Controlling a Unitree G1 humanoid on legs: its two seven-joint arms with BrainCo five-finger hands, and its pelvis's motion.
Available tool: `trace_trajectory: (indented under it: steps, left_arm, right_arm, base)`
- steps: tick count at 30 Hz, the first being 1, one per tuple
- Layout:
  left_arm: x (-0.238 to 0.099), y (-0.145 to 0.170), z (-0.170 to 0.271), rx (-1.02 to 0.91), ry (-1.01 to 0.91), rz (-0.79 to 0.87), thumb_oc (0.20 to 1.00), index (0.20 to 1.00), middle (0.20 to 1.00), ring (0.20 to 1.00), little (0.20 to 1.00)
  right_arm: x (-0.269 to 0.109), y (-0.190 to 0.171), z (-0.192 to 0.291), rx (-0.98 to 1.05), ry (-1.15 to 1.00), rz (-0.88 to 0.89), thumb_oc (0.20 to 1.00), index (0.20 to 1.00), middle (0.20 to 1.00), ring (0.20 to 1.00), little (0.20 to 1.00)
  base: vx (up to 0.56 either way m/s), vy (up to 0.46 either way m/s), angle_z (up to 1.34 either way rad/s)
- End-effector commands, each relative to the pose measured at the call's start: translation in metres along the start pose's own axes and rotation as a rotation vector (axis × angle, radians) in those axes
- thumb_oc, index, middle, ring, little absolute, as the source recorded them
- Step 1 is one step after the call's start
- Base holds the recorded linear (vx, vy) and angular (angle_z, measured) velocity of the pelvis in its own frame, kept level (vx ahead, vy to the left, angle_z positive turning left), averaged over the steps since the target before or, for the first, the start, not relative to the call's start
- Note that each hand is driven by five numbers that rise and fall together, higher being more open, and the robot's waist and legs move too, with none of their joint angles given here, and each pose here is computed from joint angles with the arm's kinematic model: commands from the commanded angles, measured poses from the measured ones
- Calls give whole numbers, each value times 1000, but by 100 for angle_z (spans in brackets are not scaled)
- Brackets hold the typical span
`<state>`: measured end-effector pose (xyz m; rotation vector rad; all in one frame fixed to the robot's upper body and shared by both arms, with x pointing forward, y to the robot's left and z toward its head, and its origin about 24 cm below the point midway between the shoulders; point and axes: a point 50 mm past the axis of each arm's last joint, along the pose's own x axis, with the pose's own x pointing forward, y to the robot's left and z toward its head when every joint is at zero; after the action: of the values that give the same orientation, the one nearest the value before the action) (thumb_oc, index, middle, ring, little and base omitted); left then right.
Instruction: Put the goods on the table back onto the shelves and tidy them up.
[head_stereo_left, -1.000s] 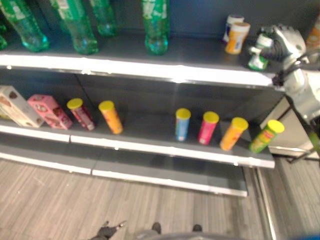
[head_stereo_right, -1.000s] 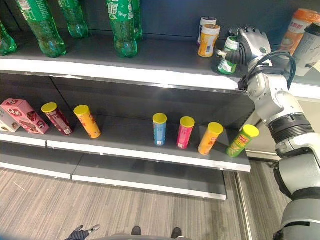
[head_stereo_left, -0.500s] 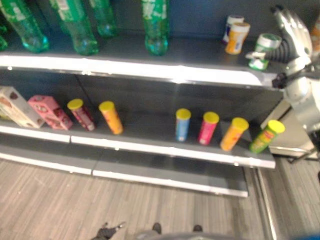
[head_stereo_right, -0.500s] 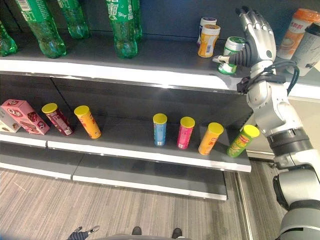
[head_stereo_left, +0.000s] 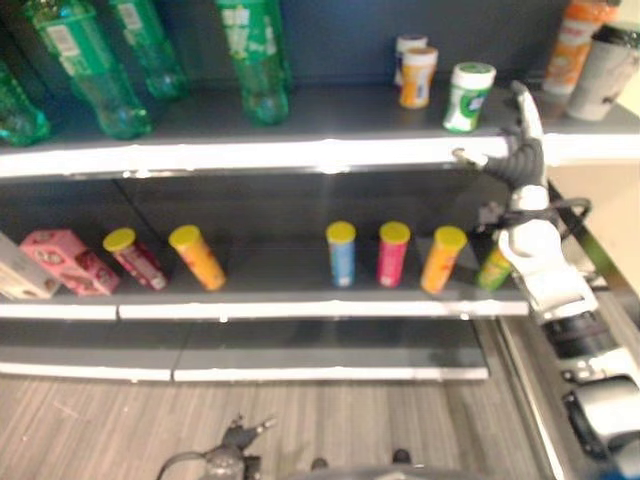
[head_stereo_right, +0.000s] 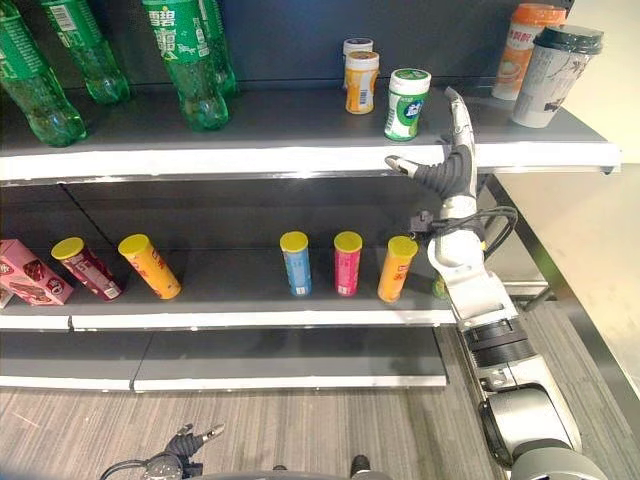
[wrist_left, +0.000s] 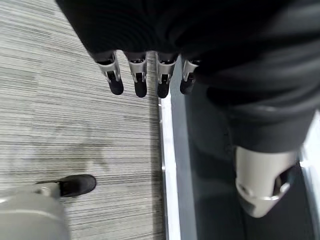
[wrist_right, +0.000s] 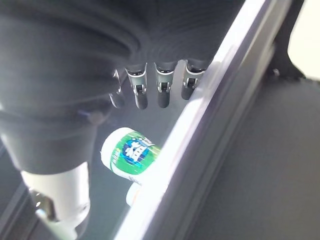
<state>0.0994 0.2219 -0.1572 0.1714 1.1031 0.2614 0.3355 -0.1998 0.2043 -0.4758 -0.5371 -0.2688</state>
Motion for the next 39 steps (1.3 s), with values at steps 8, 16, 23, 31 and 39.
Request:
trace_trajectory:
  steps: [8,16,23,31,39]
  left_arm:
    - [7,22,23,-1,-48,50,1000,1000,1000,1000,1000]
    - [6,28,18,-2,-41,56,1000,1000,1000,1000,1000]
    - [6,32,18,-6,-38,65,1000,1000,1000,1000,1000]
    - [6,34,16,-11,-35,61,1000,1000,1000,1000,1000]
    - [5,37,13,-18,-28,63,1000,1000,1000,1000,1000]
  right_arm:
    - [23,-5,25,89,-83,-14,1000,1000,1000,1000,1000]
    - [35,-15,28,70,-79,-55,1000,1000,1000,1000,1000]
    - [44,-15,29,86,-63,-46,1000,1000,1000,1000,1000]
    - [49,-3,32,81,-54,11,1000,1000,1000,1000,1000]
    - [57,3,36,79,-51,31,1000,1000,1000,1000,1000]
  base:
    - [0,0,0]
    - [0,0,0]
    - [0,0,0]
    - [-1,-4,1]
    - [-3,-2,3]
